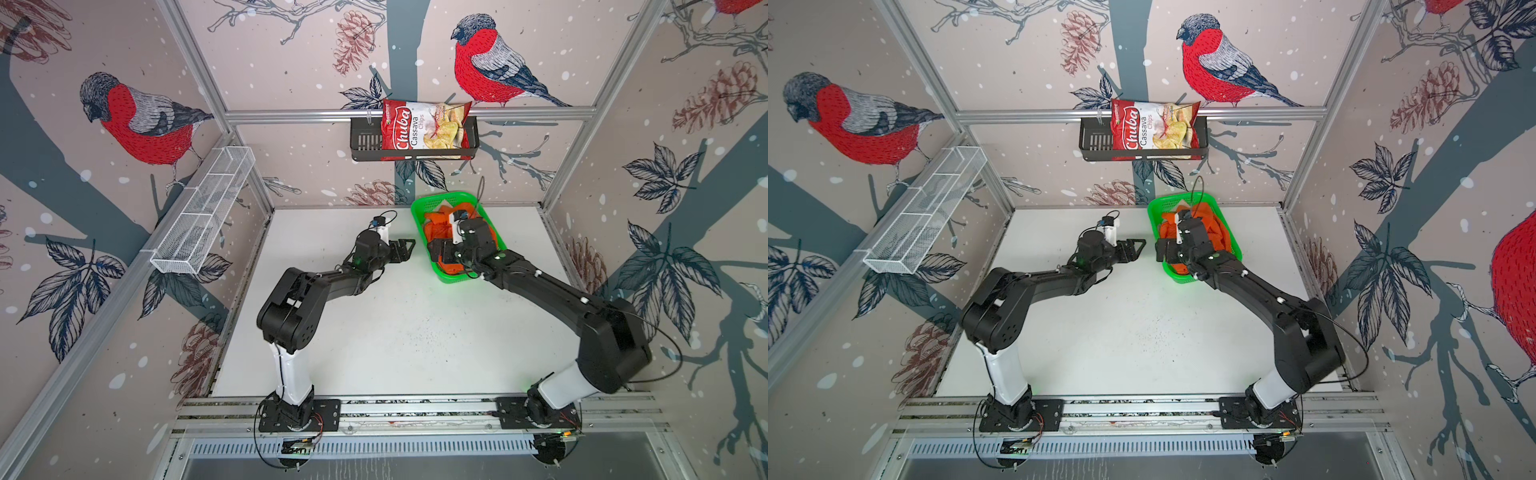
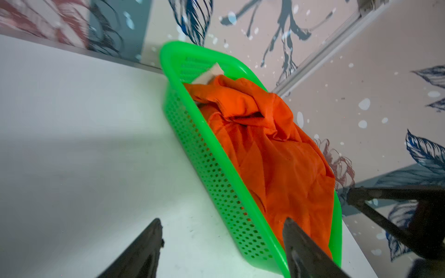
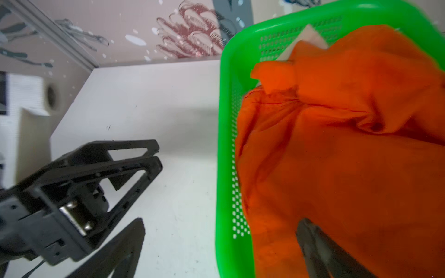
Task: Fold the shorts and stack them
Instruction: 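Grasp the orange shorts with the right gripper while the left draws back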
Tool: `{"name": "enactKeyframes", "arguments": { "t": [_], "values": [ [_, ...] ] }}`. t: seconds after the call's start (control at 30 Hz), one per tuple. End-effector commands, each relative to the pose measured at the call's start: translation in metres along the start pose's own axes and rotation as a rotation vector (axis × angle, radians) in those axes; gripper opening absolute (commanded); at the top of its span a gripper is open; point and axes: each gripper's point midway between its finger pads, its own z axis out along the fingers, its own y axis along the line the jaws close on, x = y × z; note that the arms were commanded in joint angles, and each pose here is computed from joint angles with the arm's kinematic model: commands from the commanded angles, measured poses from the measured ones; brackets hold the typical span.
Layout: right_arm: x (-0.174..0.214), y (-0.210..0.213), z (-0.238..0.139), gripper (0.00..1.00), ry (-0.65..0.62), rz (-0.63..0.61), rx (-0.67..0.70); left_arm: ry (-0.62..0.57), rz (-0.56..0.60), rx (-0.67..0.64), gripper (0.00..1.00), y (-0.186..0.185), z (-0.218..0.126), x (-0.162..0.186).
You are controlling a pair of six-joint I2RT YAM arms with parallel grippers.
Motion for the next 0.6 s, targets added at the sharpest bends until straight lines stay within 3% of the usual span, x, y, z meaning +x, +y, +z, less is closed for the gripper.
{"name": "enactKeyframes", "arguments": {
  "t": [0.0, 0.1, 0.23, 0.57],
  "values": [
    [0.003, -0.013, 0.026, 1.0, 0.048, -0.002, 0.109, -0.04, 0.015, -0.073, 0.78, 0.02, -0.028, -0.004],
    [0.01, -0.022, 0.053, 1.0, 0.094, -0.004, 0.166, -0.041, 0.031, -0.144, 0.78, 0.035, -0.051, 0.002],
    [0.022, -0.025, 0.079, 0.96, 0.145, 0.046, 0.138, -0.05, 0.045, -0.202, 0.79, 0.045, -0.069, 0.006],
    [0.039, -0.073, 0.094, 0.86, 0.151, 0.231, 0.175, -0.044, 0.045, -0.206, 0.8, 0.049, -0.072, 0.012]
  ]
}}
